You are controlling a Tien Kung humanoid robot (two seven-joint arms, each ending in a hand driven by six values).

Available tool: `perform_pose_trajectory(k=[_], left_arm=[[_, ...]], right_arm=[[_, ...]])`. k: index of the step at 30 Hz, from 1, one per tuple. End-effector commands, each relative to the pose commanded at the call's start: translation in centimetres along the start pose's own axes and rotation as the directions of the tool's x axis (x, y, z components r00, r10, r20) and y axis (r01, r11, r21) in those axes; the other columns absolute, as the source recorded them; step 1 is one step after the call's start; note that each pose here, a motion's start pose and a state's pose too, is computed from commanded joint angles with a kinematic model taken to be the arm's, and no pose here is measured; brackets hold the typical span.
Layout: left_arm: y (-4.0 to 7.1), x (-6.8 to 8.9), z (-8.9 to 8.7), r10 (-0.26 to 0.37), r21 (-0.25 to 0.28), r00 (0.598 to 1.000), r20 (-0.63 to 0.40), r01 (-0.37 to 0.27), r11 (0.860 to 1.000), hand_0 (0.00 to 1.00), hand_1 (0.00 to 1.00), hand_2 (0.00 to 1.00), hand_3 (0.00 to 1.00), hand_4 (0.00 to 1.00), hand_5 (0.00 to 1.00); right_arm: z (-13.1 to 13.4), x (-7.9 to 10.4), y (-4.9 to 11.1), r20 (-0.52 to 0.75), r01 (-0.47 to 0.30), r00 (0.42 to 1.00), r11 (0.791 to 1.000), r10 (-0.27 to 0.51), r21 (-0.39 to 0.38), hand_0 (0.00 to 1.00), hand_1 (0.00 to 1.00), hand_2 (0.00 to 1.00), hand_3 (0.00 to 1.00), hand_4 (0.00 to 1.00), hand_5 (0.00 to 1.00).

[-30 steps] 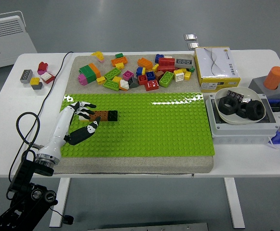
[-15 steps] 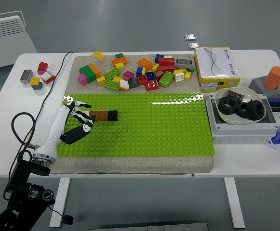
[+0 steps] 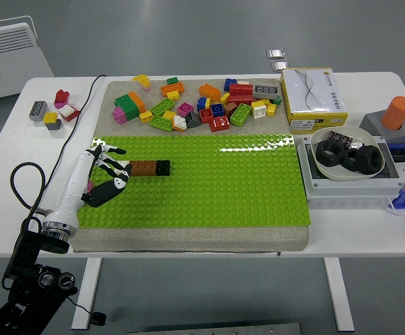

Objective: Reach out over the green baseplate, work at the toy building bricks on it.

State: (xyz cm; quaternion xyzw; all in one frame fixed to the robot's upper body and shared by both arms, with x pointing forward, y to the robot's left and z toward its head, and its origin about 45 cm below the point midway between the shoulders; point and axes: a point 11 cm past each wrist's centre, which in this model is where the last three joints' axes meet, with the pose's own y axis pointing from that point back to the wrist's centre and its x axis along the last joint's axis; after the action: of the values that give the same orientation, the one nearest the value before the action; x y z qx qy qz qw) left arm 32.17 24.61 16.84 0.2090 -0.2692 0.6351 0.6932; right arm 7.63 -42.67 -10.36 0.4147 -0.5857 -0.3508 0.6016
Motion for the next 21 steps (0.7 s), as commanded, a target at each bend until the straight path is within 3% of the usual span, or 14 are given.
perform_pose_trajectory(k=[21], left_arm=[[0.09, -0.01, -0.3, -0.004, 0.015, 1.0, 0.0, 0.004, 1.0, 0.684, 0.474, 0.466, 0.606, 0.648, 0.266]], right_arm=[[0.02, 0.27, -0.03, 0.008, 0.001, 1.0, 1.0, -0.001, -0.001, 0.519, 0.65, 0.751, 0.782, 0.857, 0.945]])
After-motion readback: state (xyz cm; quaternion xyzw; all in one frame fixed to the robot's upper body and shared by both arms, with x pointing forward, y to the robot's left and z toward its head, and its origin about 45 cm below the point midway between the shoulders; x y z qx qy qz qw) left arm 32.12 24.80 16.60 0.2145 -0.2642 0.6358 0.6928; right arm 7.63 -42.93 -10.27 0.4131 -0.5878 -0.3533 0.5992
